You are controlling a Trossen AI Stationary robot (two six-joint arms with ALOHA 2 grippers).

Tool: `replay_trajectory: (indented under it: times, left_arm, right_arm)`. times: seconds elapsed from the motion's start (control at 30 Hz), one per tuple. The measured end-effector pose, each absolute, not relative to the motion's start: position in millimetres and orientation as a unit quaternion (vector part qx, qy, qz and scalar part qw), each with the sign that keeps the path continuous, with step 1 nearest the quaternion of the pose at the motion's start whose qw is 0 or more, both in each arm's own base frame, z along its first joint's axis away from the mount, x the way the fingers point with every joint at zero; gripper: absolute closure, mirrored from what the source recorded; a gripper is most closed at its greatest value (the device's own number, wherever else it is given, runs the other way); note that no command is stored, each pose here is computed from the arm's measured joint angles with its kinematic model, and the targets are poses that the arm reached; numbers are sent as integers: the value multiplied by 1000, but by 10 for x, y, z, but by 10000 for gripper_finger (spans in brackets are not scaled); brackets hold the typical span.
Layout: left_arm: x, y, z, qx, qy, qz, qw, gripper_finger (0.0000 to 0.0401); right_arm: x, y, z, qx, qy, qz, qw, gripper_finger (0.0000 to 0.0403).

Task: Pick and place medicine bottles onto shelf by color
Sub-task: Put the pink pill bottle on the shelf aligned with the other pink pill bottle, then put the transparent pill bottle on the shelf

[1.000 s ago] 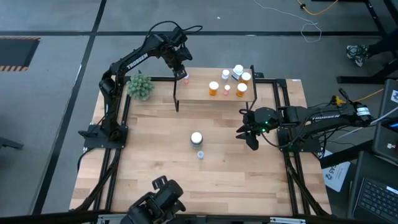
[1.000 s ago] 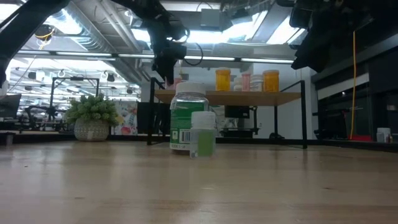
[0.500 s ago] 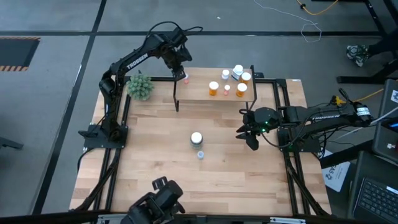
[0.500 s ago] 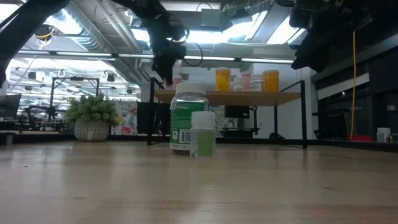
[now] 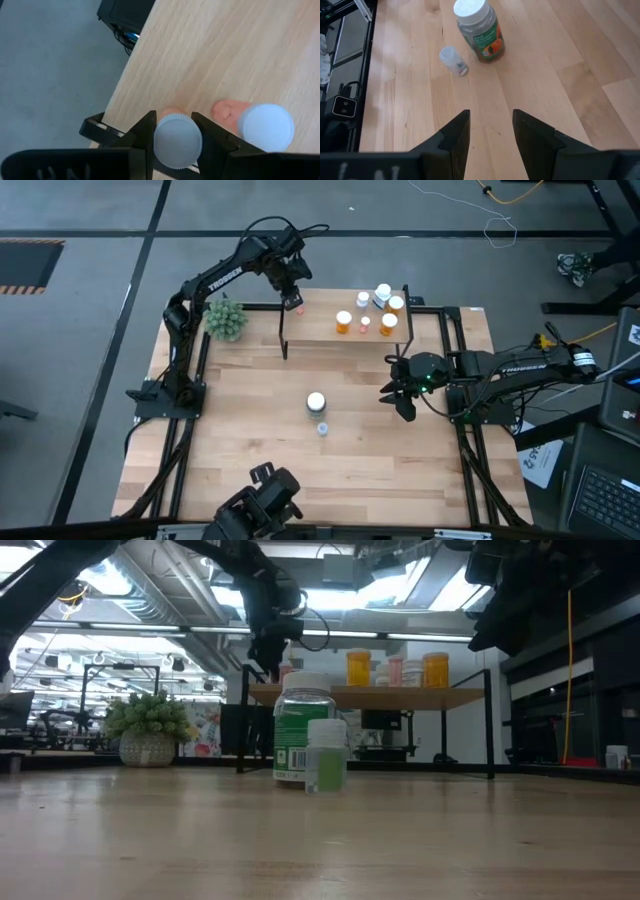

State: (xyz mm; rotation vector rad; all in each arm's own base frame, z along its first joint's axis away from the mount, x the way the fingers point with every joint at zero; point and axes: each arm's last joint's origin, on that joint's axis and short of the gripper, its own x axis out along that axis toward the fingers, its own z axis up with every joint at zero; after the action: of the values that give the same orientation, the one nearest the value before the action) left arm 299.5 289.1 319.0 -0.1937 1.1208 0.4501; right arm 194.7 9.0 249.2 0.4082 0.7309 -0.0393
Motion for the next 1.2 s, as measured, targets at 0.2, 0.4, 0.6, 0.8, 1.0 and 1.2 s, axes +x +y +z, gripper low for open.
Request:
replay_trajectory:
  times: [0.2,0.4,0.6,0.8,1.0,1.2]
  left_arm:
    - [3040,2889,3192,-80,519,215,824,301]
    - [3038,2891,3171,-83,523,214,821,274]
    - [3042,2892,3169,-90,520,219,821,251]
    - [3055,2904,3179,-86,512,222,825,241]
    - [3056,2905,3224,-79,500,226,832,241]
    - [3073,2893,3322,-57,477,237,845,239]
  right_arm:
    - [1944,93,2490,198,357,-19,913,251]
    - [1942,93,2487,197,358,-19,912,251]
    - [1940,93,2484,196,360,-19,912,251]
    - [1938,93,2483,196,361,-19,911,251]
    - [1920,92,2463,197,374,-22,906,251]
    - [1918,92,2462,197,375,-23,906,251]
